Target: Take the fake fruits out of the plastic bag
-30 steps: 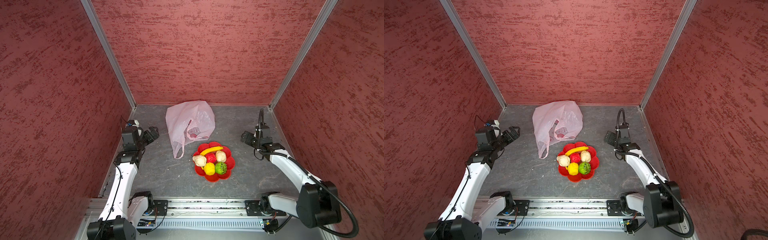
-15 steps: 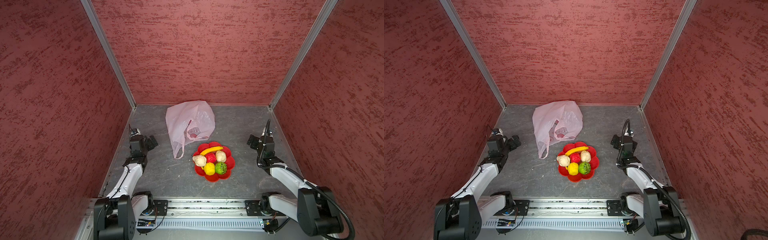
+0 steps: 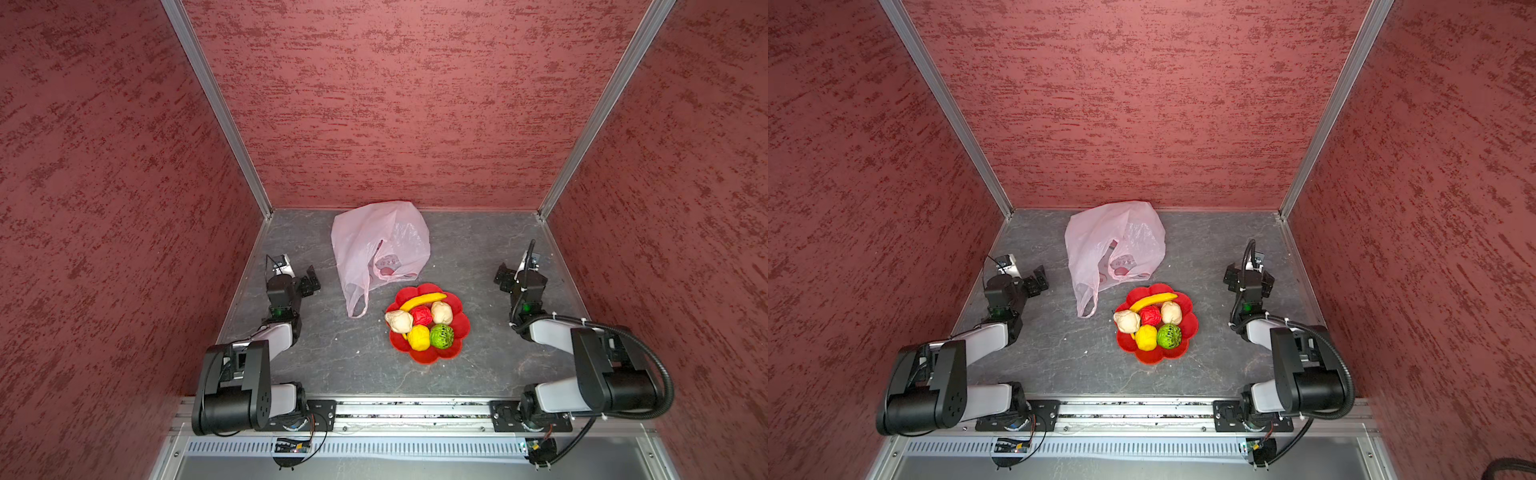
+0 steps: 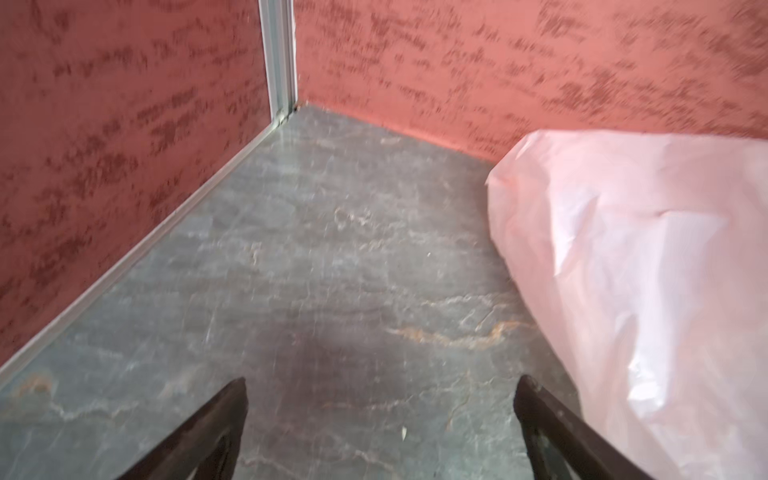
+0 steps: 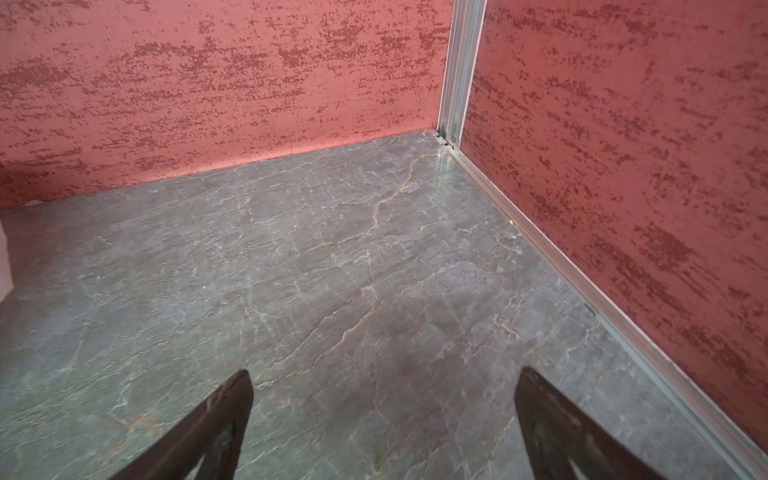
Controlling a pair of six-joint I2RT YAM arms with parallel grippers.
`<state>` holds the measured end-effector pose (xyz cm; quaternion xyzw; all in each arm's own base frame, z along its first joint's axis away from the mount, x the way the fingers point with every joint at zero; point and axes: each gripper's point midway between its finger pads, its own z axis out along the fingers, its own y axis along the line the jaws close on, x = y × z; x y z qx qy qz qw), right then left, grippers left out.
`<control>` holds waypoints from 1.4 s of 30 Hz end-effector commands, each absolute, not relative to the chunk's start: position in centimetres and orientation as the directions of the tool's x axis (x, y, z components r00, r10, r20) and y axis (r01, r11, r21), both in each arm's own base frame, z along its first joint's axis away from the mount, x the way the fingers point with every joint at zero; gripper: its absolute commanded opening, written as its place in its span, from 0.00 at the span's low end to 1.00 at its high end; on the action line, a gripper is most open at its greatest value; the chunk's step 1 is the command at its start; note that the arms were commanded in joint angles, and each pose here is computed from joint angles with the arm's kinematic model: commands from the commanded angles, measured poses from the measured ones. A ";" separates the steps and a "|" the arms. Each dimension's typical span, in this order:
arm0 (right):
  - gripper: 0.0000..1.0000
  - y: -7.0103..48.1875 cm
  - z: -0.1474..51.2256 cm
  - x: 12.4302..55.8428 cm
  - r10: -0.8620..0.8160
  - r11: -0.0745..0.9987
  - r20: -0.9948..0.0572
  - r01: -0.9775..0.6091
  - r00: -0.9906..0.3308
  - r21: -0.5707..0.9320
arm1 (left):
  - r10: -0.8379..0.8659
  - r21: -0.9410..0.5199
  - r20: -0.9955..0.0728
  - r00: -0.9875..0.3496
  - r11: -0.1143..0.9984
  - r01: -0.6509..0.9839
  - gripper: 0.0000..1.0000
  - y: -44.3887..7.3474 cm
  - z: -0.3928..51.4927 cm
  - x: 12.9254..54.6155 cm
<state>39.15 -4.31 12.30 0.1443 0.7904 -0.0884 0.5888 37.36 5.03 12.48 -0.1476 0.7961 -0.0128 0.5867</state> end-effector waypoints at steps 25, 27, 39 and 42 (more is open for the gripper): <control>0.99 -4.9 13.6 38.1 0.107 0.958 -0.992 0.273 -0.074 0.083 | -0.112 -0.085 -0.965 -0.237 0.989 -0.119 1.00 2.1 11.4 39.9; 0.99 -4.9 13.5 38.1 0.106 0.958 -0.992 0.274 -0.074 0.082 | -0.110 -0.083 -0.966 -0.235 0.989 -0.121 1.00 2.1 11.5 39.9; 0.99 -4.9 13.6 38.0 0.106 0.959 -0.992 0.272 -0.071 0.083 | -0.108 -0.082 -0.966 -0.235 0.989 -0.121 1.00 2.1 11.5 39.9; 0.99 -4.9 13.6 38.1 0.105 0.959 -0.992 0.272 -0.071 0.083 | -0.110 -0.083 -0.966 -0.236 0.989 -0.122 1.00 2.1 11.4 39.9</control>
